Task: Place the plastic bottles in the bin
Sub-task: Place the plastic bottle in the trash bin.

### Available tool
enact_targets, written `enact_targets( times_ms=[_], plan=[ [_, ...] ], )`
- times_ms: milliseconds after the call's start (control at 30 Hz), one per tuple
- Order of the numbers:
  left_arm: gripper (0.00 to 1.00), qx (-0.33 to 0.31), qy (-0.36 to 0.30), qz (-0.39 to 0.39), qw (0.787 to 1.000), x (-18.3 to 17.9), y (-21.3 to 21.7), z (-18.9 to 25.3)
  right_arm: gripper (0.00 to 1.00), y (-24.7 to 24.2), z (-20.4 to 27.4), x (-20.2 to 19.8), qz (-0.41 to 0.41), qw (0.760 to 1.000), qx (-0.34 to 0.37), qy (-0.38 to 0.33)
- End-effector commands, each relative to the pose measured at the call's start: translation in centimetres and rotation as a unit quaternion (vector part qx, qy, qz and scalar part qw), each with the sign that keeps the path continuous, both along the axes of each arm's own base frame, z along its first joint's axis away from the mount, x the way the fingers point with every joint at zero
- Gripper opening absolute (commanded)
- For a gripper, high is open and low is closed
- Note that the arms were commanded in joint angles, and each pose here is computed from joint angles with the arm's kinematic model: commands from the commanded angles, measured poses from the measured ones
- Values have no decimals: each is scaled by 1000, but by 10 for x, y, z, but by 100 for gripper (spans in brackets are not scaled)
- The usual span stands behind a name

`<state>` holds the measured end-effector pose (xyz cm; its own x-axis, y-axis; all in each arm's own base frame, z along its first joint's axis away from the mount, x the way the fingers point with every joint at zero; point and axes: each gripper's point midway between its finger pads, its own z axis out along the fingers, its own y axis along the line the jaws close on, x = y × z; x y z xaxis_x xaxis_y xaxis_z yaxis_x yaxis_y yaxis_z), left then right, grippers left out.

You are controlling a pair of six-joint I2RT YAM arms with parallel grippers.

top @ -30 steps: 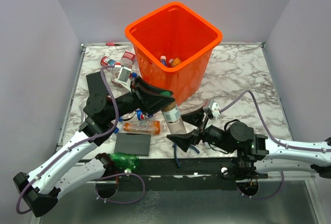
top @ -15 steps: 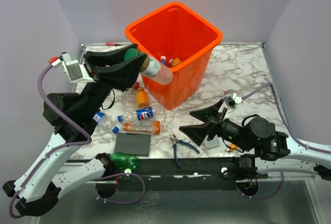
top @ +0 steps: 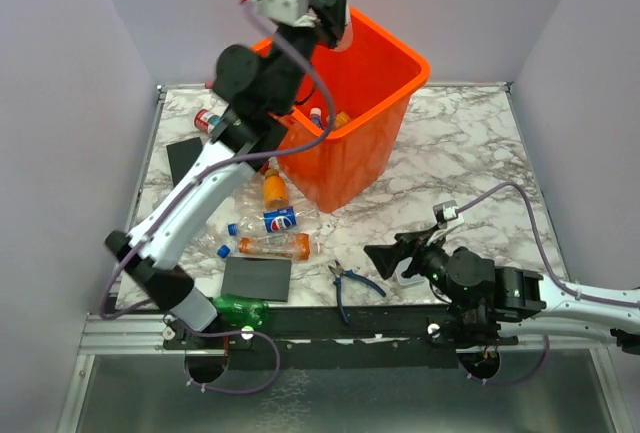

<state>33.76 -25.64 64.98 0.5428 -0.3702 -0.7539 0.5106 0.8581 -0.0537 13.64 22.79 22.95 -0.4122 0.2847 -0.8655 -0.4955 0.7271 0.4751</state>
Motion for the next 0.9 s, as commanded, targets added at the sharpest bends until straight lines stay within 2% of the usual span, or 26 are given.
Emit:
enact_targets(
  times_ms=[0, 100, 300, 400, 633, 667, 700, 733, 767, 833, 867],
  plan=[
    [0, 107, 120, 123, 979, 85, -10, -84, 100, -22, -34, 13, -84, 996, -11, 40],
    [0, 105, 169, 97, 975, 113, -16, -117, 100, -23, -49, 15, -105, 993, -5, 61],
    [0, 129, 256, 47, 957, 136, -32, -184, 100, -24, -62, 19, -131, 987, 43, 76],
    [0, 138, 292, 54, 945, 143, -26, -209, 100, -18, -62, 15, -106, 992, 25, 68],
    [2, 148, 331, 72, 929, 150, -4, -248, 100, -35, -70, 25, -171, 982, -30, 73],
    [12, 148, 333, 64, 929, 149, -5, -251, 100, -39, -71, 26, -179, 980, -44, 70],
    [28, 151, 334, 54, 929, 148, -6, -253, 100, -42, -69, 28, -185, 979, -56, 64],
    [50, 153, 331, 42, 930, 144, -9, -250, 100, -43, -66, 29, -182, 979, -71, 53],
    [67, 157, 326, 32, 932, 141, -11, -247, 100, -44, -64, 29, -178, 980, -82, 44],
    [91, 154, 314, 20, 937, 134, -12, -233, 100, -47, -60, 31, -178, 979, -89, 33],
    [98, 150, 307, 18, 940, 131, -11, -225, 100, -50, -58, 31, -179, 979, -88, 30]
  ],
)
